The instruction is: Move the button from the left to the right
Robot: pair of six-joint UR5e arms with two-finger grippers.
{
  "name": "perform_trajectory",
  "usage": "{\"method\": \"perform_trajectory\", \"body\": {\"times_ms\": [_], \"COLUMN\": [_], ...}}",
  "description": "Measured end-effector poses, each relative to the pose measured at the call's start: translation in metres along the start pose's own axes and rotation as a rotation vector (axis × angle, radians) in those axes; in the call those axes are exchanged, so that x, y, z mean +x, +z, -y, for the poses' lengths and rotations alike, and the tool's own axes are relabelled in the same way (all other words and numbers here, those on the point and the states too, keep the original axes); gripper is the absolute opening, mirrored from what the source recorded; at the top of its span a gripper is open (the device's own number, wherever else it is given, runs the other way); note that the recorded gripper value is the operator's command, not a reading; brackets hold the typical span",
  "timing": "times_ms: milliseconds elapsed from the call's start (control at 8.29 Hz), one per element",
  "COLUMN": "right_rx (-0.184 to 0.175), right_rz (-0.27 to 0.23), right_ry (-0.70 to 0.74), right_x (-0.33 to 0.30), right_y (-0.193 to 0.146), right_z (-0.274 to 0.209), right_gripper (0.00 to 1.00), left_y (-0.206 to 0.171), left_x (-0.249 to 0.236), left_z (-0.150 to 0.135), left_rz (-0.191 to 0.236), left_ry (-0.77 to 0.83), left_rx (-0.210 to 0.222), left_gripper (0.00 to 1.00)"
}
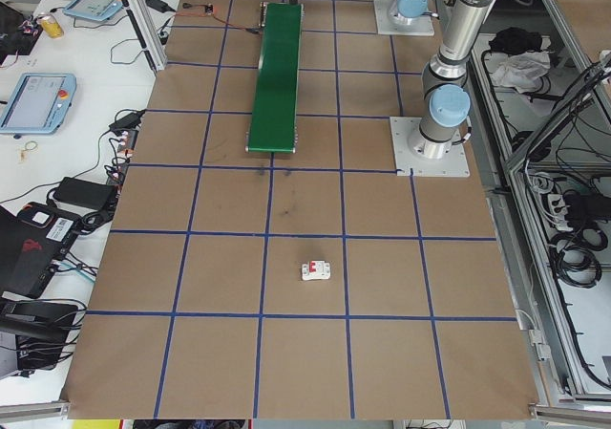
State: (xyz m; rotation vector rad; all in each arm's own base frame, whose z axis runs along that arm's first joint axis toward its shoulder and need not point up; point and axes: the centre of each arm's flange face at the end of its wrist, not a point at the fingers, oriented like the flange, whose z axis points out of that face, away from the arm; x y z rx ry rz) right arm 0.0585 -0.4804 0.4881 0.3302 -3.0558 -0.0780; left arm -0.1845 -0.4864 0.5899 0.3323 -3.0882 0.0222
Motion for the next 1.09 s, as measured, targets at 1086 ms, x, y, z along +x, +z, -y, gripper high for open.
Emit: {"method": "perform_trajectory", "body": {"times_ms": [1086], "right_rx": [0.142], "right_rz": [0.016], "right_ry": [0.231], "right_x": [-0.063], "right_y": [-0.004], "right_z": [0.036], "right_gripper": [1.0], "left_y": [-0.001], "left_x": [0.0], "left_z": [0.0], "left_rz": [0.0], "left_ry": [0.0], "left_rx": [0.001], "left_gripper": [1.0]}}
